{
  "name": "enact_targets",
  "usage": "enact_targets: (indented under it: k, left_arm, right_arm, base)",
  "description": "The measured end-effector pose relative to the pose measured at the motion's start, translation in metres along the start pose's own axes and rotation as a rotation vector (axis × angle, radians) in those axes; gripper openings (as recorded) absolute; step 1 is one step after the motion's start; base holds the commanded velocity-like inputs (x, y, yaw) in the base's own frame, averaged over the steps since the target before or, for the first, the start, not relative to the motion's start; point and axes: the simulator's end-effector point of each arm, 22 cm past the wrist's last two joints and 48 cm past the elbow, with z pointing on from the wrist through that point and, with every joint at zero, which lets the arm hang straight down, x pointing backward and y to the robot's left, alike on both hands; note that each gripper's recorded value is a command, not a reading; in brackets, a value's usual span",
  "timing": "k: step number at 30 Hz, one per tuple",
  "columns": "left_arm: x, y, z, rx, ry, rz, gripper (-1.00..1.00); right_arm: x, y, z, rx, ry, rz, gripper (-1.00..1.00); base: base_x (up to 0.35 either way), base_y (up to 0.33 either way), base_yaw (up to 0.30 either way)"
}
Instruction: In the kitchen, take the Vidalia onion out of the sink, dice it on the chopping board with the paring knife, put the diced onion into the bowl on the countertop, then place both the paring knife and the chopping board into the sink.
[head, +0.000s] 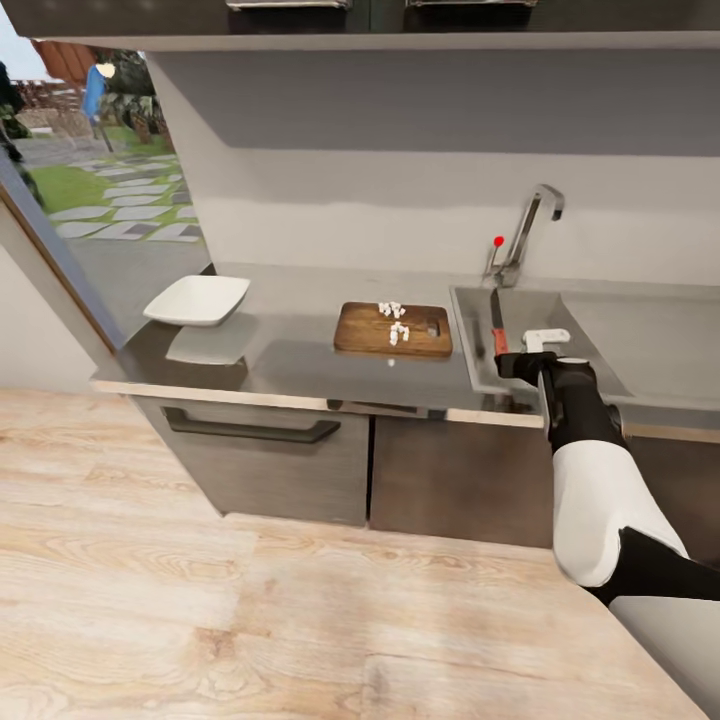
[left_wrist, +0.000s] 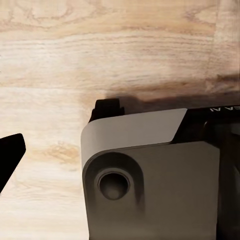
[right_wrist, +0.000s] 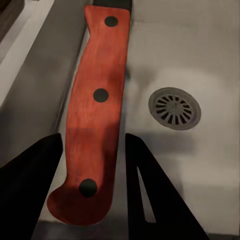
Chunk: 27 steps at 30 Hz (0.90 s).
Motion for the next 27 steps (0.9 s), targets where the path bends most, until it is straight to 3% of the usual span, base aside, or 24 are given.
enact_targets:
  k: [9,15,18,27]
  left_arm:
    - [0.0,0.0,0.0,0.0,0.0,0.0,1.0]
    - [0.0,0.001,0.0,-0.002,0.001,0.0,1.0]
    - [0.0,0.001,0.0,-0.002,0.002,0.0,1.0]
    - [0.0,0.001,0.0,-0.002,0.002,0.0,1.0]
  right_arm:
    - [0.009,0.007,0.004,-0.016,0.01,-0.006,-1.0]
    - [0.031,0.001,0.01,-0.017,0.058,-0.009,-1.0]
    - [0.046,-0.012,0.012,-0.007,0.09,-0.013,-1.0]
    - [0.067,-0.018,0.015,-0.007,0.136,-0.017,-1.0]
  base:
    - [0.296,-0.08,0.0]
    - [0.259,-0.128,0.0]
    - [0.069,-0.077,0.0]
    - [0.004,-0.006,0.0]
